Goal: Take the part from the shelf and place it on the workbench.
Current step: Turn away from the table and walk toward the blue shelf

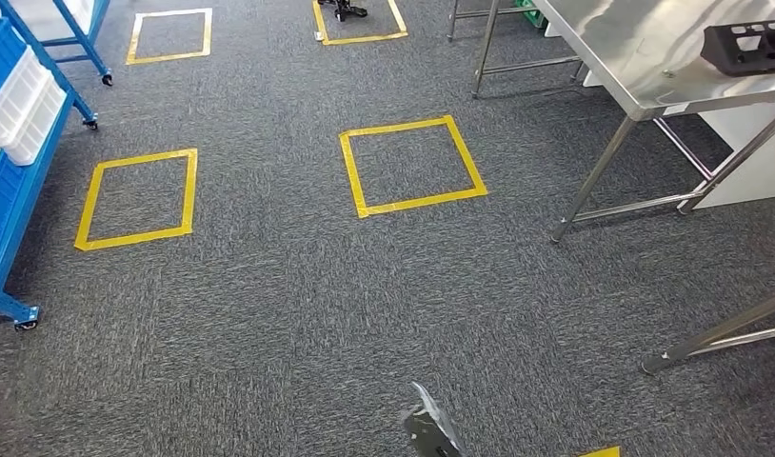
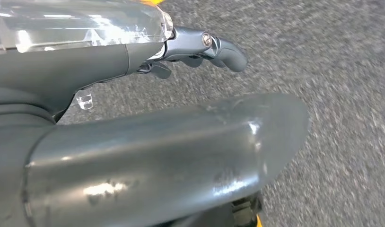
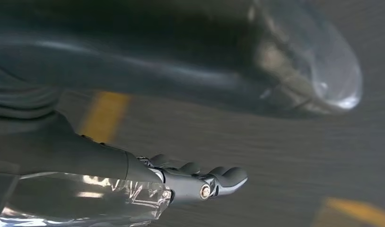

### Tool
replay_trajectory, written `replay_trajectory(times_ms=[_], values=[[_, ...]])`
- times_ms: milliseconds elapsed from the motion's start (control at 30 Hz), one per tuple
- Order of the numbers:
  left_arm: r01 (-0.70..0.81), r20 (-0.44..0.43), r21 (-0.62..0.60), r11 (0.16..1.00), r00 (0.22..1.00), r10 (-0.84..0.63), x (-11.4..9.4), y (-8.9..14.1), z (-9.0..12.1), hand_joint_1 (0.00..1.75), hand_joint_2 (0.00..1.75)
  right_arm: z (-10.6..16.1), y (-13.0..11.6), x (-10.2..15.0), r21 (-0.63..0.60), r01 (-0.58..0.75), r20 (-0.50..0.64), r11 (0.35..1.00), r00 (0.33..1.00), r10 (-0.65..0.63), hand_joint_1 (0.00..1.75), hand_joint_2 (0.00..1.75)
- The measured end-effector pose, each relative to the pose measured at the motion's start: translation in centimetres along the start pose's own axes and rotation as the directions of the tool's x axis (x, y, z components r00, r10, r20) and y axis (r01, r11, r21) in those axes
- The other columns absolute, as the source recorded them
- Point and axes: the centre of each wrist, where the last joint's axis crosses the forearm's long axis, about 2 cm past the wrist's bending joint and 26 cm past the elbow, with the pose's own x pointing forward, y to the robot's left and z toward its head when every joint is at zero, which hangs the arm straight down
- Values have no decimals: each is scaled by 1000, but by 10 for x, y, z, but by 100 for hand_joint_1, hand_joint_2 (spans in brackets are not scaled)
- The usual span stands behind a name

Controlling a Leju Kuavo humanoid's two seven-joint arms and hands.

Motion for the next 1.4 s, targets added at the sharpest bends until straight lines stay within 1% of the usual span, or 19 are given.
replay_trajectory(times_ms=[33,67,100,133,167,200,233,300,367,533,700,1133,1400], values=[[-3,-4,3,1000,1000,3,-1,0,0,0,0,8,-1,-20,-11,23,-159,1000,987,-25,0,0],[-5,-7,7,1000,1000,5,-1,0,1,0,0,18,-2,-39,-20,42,-314,999,948,-46,0,0],[-7,-10,10,1000,1000,7,-1,0,1,0,0,29,-1,-54,-25,55,-448,998,892,-61,0,0],[-8,-15,14,1000,1000,9,-2,0,1,0,0,38,0,-66,-27,66,-558,997,827,-70,0,0],[-9,-20,17,1000,1000,9,-2,1,1,0,0,47,0,-76,-27,75,-637,997,767,-75,0,0],[-9,-26,20,1000,1000,9,-2,1,1,0,0,53,1,-83,-27,83,-688,996,721,-79,0,0],[-7,-31,24,1000,999,8,-2,2,1,0,0,57,1,-88,-29,90,-717,996,692,-83,0,0],[0,-37,31,1000,999,2,-2,4,1,0,0,62,1,-93,-39,100,-735,994,671,-96,0,0],[6,-39,35,999,999,-4,-3,5,1,0,0,65,1,-96,-49,106,-737,993,667,-107,0,0],[17,-40,39,999,999,-16,-3,6,1,0,0,69,1,-100,-52,107,-719,993,686,-111,0,0],[24,-41,38,999,999,-22,-3,6,1,0,0,72,2,-103,-43,103,-723,994,683,-102,0,0],[21,-51,42,999,999,-19,-3,5,1,0,0,72,1,-103,-29,95,-746,995,661,-85,0,0],[22,-42,45,999,999,-20,0,5,-1,0,0,72,2,-103,-15,101,-746,995,661,-78,0,0]])
